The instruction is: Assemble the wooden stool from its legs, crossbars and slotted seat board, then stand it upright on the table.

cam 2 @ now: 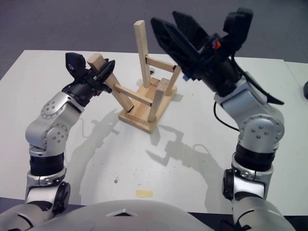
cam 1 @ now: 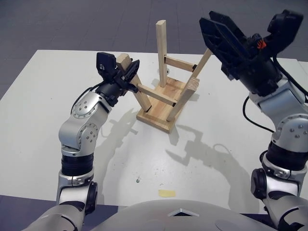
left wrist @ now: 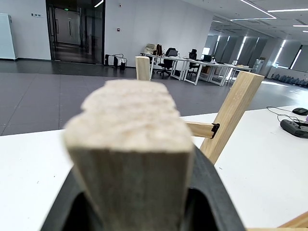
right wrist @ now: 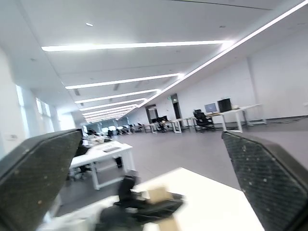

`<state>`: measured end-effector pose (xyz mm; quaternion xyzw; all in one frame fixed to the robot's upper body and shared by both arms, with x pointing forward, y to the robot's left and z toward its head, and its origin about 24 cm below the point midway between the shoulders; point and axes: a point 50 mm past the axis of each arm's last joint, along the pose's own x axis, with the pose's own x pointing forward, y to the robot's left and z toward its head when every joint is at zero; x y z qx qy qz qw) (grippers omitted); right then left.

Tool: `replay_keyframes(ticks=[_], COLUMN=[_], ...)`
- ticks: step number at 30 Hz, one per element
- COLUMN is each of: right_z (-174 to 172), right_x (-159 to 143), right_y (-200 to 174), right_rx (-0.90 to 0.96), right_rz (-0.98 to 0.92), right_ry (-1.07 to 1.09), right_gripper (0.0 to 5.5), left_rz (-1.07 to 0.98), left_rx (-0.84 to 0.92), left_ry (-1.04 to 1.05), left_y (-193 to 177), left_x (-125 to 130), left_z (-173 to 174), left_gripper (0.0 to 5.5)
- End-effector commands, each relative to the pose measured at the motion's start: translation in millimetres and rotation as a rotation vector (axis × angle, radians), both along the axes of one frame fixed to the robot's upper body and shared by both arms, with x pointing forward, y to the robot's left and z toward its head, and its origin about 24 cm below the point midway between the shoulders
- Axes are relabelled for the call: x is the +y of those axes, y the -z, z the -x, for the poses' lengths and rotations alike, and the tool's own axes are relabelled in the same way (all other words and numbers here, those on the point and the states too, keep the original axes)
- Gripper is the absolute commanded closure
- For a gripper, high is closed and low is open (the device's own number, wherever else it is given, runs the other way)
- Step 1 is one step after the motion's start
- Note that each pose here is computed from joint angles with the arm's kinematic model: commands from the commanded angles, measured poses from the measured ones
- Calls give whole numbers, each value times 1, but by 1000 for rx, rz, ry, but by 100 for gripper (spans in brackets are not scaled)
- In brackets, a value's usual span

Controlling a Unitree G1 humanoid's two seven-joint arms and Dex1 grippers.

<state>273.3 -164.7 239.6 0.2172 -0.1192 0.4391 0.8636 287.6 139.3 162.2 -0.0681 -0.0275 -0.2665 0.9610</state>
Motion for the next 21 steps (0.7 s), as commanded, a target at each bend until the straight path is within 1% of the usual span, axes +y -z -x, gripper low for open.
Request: replay_keyframes(ticks=[1,3,10,13,18,21], right_z=[-22,-25,-9,-10,-26,-29], right_x=[-7,-2,24,29,40,41], right_y=[3,12,55,74,90,126], right_rx=[7,23,68,89,145,243], right_rz=[55,87,271,347,319,426], right_ry=[22,-22,-241,-231,-171,-142], right_gripper=[10,10,10,10,10,10], left_rz=[-112,-124,-143,-145,-147,-145], left_rx=[125,145,198,196,189,180], left_ry=[187,237,308,311,319,335], left_y=[27,31,45,44,42,39], left_x=[-14,-17,-22,-22,-24,-25], left_z=[4,5,9,10,11,13], left_gripper=[447,446,443,443,443,443])
